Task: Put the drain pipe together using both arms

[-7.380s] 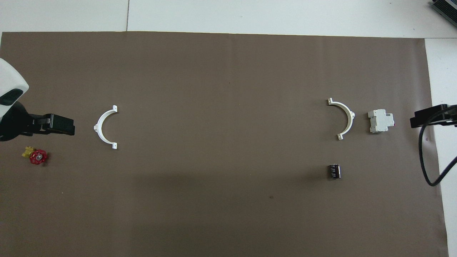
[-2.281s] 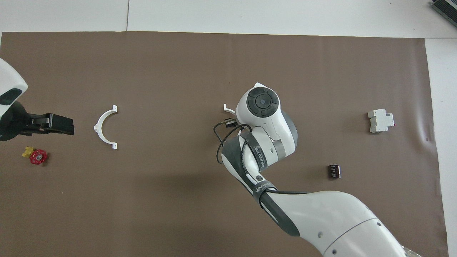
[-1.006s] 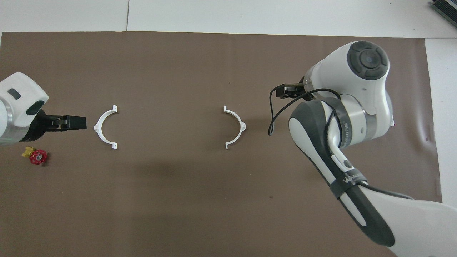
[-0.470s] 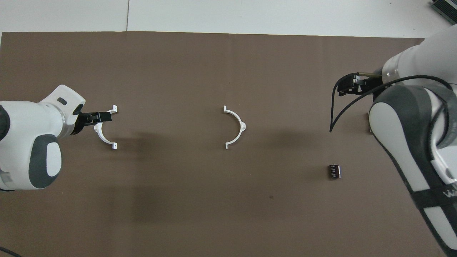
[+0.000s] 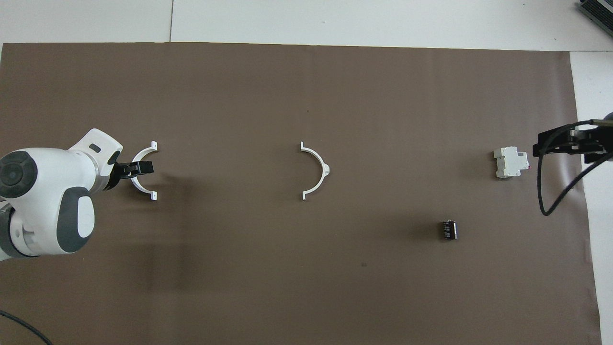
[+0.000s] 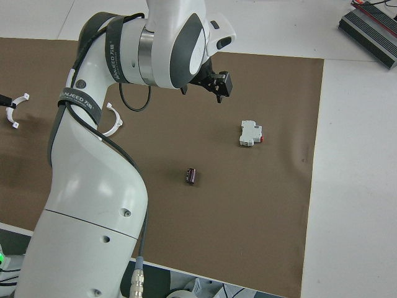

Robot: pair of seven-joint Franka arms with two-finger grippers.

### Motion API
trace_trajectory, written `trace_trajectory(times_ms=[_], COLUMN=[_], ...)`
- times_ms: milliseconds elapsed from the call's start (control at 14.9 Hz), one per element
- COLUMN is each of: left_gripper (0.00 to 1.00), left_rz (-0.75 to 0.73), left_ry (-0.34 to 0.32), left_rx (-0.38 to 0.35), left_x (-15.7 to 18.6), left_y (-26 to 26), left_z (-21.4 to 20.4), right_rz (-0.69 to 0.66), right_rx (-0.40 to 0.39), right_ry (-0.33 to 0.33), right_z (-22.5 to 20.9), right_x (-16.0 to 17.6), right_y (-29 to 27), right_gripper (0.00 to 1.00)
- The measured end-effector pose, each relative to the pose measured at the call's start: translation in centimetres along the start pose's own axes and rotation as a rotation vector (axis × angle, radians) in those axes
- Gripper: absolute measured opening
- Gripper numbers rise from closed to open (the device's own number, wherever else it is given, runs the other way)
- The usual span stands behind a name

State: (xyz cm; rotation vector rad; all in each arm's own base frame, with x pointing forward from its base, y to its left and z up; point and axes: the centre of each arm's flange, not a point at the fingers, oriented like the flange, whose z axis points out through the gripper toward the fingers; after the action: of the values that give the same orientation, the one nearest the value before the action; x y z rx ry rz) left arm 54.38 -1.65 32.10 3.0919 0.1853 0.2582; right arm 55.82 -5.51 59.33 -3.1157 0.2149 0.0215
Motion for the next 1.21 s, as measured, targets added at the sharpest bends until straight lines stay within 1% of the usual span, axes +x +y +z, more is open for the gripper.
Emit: trace_trajectory(times_ms=[134,268,335,537,805,872,939,1006,1073,1141,1208], left_gripper=[1.0,1.0,1.0,1.0,1.0,0.97,0.96,0.88,0.76,0.61,0.5], left_rz=[-0.001,-0.01,-0.016,-0.022,-0.033,-0.038,-0.047,-0.063,-0.082,-0.097,-0.109], left_ry=[-0.011,-0.025,-0.035,-0.048,-0.048,-0.048,-0.048,-0.046,-0.042,-0.038,-0.036], left_rx=[0.001,0.005,0.007,0.01,0.011,0.011,0.011,0.01,0.009,0.008,0.006], left_x=[-0.2,-0.7,-1.1,-1.6,-1.6,-1.6,-1.5,-1.5,-1.5,-1.5,-1.6], left_y=[-0.1,-0.6,-1.0,-1.4,-1.5,-1.5,-1.5,-1.4,-1.2,-0.9,-0.3], left_z=[0.5,1.0,1.4,1.9,1.9,1.9,1.9,1.9,1.8,1.8,1.8], right_rz=[-0.031,-0.074,-0.095,-0.127,-0.122,-0.128,-0.132,-0.131,-0.128,-0.126,-0.125], right_rx=[-0.016,-0.086,-0.099,-0.098,-0.096,-0.094,-0.084,-0.073,-0.066,-0.059,-0.056], right_ry=[-0.015,-0.028,-0.026,-0.018,-0.031,-0.038,-0.045,-0.049,-0.051,-0.049,-0.046], right_z=[-0.9,-2.5,-3.2,-3.8,-3.6,-3.6,-3.8,-4.1,-4.5,-4.8,-5.0], right_x=[-0.8,-1.5,-1.7,-1.9,-2.0,-2.1,-2.3,-2.5,-2.7,-2.8,-2.9], right_y=[1.0,0.3,-0.8,-2.6,-2.1,-1.9,-1.8,-1.8,-1.6,-1.5,-1.5], right_gripper=[1.0,1.0,1.0,1.0,1.0,1.0,1.0,1.0,1.0,1.0,1.0])
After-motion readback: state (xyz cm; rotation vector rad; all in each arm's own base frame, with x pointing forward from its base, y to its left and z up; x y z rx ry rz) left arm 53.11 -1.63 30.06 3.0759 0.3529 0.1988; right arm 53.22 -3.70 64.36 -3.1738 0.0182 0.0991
